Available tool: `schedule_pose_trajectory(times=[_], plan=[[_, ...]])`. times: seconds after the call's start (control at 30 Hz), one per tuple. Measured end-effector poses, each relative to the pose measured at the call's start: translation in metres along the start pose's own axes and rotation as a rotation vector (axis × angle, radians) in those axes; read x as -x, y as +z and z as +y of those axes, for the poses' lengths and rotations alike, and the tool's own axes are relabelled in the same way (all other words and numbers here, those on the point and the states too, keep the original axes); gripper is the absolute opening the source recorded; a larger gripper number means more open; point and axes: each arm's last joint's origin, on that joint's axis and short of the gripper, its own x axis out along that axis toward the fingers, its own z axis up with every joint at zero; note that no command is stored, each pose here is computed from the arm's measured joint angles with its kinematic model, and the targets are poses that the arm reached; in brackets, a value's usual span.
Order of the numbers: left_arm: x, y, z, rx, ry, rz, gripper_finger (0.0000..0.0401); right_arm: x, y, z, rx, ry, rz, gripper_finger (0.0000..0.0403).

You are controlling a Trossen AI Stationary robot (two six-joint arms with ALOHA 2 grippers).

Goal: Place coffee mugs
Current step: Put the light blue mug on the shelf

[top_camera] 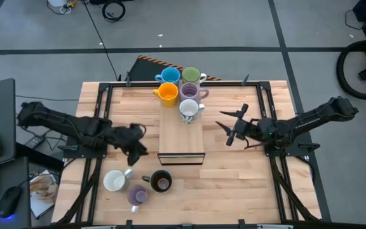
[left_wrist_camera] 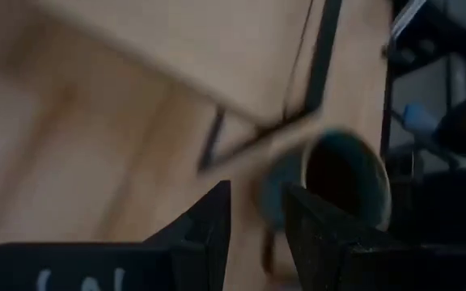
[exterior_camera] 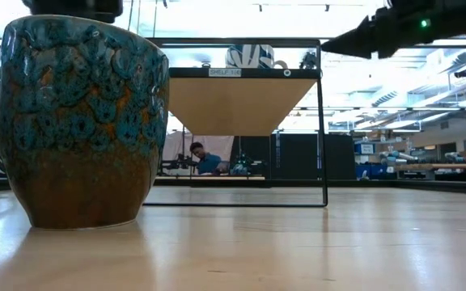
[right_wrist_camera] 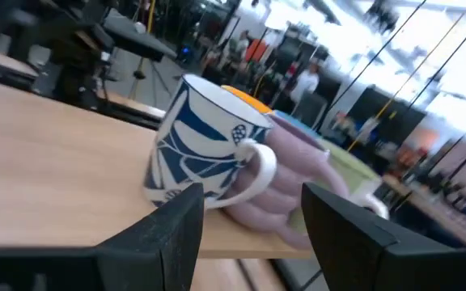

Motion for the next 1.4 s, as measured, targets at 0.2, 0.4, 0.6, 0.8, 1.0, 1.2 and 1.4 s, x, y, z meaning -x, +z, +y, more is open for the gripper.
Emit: schedule_pose_trajectory(times=[0.2, 0.4, 0.6, 0.8, 1.0, 1.2, 1.4], plan=[[0.016, -0.007, -0.029, 0.132, 0.097, 0.202, 0.0116, 0.002, -0.002, -0.001, 0.056, -0.034, -0.02, 0.0214], [0.009, -0.017, -0.043, 0.245, 0.163, 0.286, 0.0116, 0.002, 0.0, -0.001, 0.072, 0.0, -0.051, 0.021], [-0.016, -0.03, -0.05, 0.305, 0.201, 0.459, 0.0116, 0.002, 0.002, -0.002, 0.066, -0.004, -0.065, 0.0209], [-0.04, -0.041, -0.048, 0.259, 0.282, 0.589, 0.0116, 0.002, 0.002, -0.002, 0.063, 0.01, -0.079, 0.0209], [-0.054, -0.048, -0.045, 0.224, 0.347, 0.662, 0.0116, 0.002, 0.003, -0.002, 0.06, 0.017, -0.086, 0.0208], [-0.058, -0.051, -0.042, 0.199, 0.379, 0.696, 0.0116, 0.002, 0.003, -0.001, 0.056, 0.026, -0.092, 0.0208], [-0.046, -0.056, -0.031, 0.185, 0.542, 0.772, 0.0116, 0.002, 0.004, -0.001, 0.048, 0.038, -0.107, 0.0208]])
